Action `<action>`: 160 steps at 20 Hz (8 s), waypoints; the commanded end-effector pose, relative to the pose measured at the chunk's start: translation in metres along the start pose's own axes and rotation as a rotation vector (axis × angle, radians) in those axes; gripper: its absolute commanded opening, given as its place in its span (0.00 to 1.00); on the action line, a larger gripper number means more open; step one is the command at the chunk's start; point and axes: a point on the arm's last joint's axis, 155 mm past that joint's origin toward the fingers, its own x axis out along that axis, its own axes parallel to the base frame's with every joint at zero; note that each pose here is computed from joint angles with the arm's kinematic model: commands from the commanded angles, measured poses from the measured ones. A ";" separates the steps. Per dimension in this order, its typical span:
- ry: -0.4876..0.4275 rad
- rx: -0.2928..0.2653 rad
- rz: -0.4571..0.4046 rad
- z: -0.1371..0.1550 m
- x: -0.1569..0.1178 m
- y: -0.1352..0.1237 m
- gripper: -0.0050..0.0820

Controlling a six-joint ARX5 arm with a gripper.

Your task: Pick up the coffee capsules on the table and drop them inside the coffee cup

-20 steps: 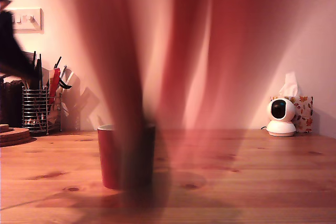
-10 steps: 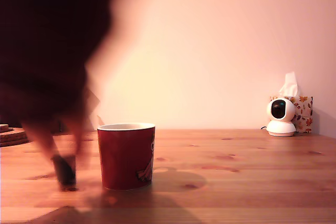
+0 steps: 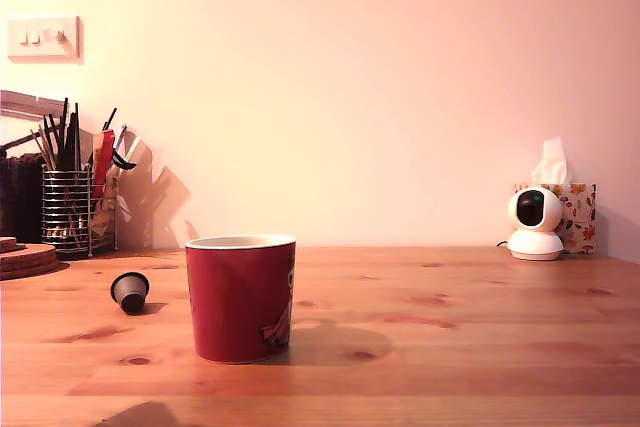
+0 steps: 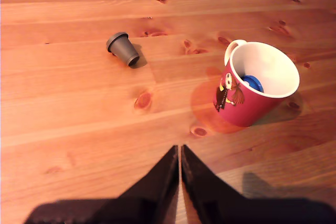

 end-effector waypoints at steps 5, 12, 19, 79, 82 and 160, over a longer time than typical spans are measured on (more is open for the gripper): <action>0.006 0.000 -0.009 -0.003 0.002 -0.001 0.04; 0.014 0.012 -0.067 -0.004 0.002 -0.011 0.04; -0.029 -0.063 -0.063 0.007 0.002 -0.011 0.04; 0.091 -0.314 0.140 -0.008 0.169 0.014 0.66; 0.100 -0.311 0.161 -0.008 0.177 0.017 0.66; 0.106 -0.316 0.359 0.021 0.226 0.081 0.56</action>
